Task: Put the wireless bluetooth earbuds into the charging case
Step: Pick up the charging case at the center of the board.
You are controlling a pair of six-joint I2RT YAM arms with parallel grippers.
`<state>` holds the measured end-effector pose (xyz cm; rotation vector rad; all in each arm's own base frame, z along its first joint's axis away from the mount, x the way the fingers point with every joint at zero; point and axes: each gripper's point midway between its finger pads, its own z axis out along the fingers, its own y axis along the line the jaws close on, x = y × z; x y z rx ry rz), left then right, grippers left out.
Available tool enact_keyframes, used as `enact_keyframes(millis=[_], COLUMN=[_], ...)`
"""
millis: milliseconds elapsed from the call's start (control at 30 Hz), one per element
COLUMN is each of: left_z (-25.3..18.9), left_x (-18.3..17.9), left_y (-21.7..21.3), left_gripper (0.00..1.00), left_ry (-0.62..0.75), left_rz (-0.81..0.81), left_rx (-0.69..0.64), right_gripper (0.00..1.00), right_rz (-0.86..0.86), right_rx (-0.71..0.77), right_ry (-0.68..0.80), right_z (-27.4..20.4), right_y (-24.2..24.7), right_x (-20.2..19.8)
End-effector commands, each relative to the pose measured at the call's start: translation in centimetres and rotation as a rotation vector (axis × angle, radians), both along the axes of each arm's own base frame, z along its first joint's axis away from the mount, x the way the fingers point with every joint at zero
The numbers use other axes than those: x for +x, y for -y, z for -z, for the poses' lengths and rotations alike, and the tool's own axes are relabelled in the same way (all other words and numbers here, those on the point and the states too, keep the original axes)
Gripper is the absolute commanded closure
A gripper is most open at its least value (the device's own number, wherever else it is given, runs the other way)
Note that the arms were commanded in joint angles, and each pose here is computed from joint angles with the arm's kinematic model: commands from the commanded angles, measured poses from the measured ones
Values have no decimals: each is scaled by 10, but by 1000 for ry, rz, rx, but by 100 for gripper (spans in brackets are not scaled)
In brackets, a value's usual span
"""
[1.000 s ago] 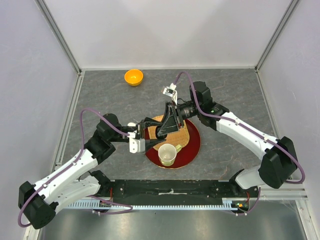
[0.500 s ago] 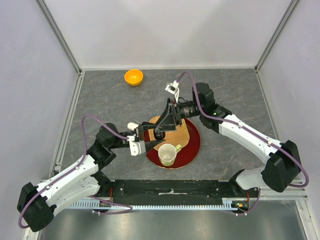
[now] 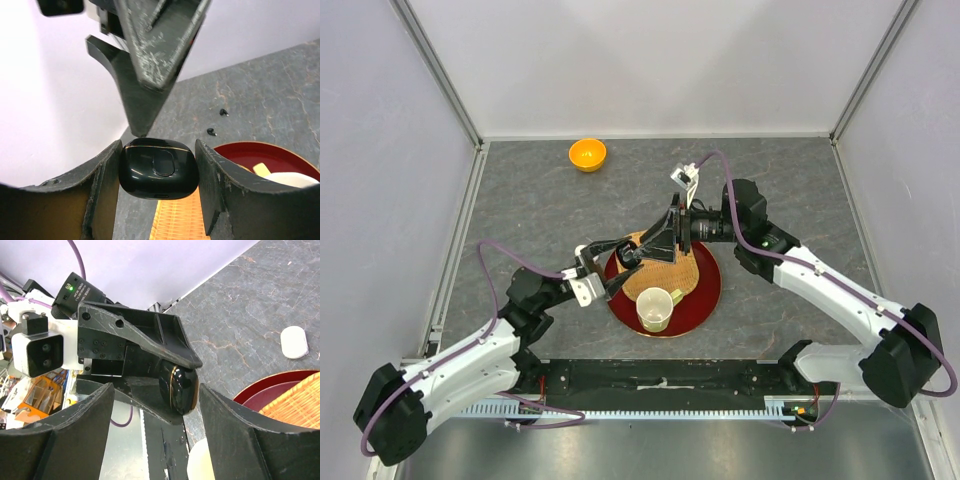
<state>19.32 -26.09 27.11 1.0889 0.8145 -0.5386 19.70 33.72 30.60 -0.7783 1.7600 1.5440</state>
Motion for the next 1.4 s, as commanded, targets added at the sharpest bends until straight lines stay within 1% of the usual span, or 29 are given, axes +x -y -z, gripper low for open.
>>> enact_keyframes(millis=[0, 67, 167, 200, 300, 333, 433, 467, 533, 700, 833, 933, 967, 1067, 1100, 1233, 1267, 1333, 1367], left_z=[-37, -41, -44, -44, -43, -44, -44, -42, -43, -45, -48, -49, -49, -48, -48, -48, -49, -50, -50], left_x=[3, 1, 0, -2, -3, -4, -4, -3, -3, 0, 0, 1, 1, 1, 0, 0, 1, 1, 2], left_y=[-10, -10, -9, -8, -5, -5, -4, -3, -4, -4, -5, -5, -5, -5, -5, -5, -6, -6, -7], left_gripper=[98, 98, 98, 98, 98, 98, 98, 98, 98, 98, 98, 98, 98, 98, 98, 98, 98, 98, 98], left_ry=[52, 59, 65, 67, 65, 66, 64, 64, 63, 67, 77, 76, 76, 72, 71, 68, 70, 70, 71], left_rz=[-49, -44, -36, -25, -12, -9, -6, -8, -13, -28, -34, -37, -38, -36, -35, -38, -41, -45, -51], left_rx=[-158, -173, -182, -181, -176, -179, -180, -178, -184, -194, -204, -207, -207, -208, -207, -215, -217, -222, -223], right_gripper=[26, 26, 29, 32, 37, 37, 42, 46, 50, 50, 55, 63, 69, 76, 77, 73, 70, 59, 55], right_rz=[47, 49, 47, 47, 38, 33, 28, 29, 14, -2, -3, -6, -10, -21, -24, -37, -40, -38, -37], right_rx=[55, 67, 85, 90, 115, 132, 146, 146, 149, 139, 122, 119, 120, 121, 121, 116, 116, 111, 110], right_ry=[-8, -14, -32, -37, -48, -44, -43, -53, -59, -74, -79, -77, -73, -70, -70, -69, -69, -69, -71], right_z=[-7, -5, -3, -2, -4, -8, -10, -9, -8, -3, 2, 3, 2, 1, 1, 2, 2, 2, 3], right_y=[0, -1, -4, -4, -6, -7, -9, -9, -12, -16, -17, -18, -18, -19, -19, -21, -22, -22, -22], right_x=[4, 4, 5, 5, 5, 5, 5, 6, 4, 0, -1, -2, -3, -5, -5, -8, -8, -8, -8])
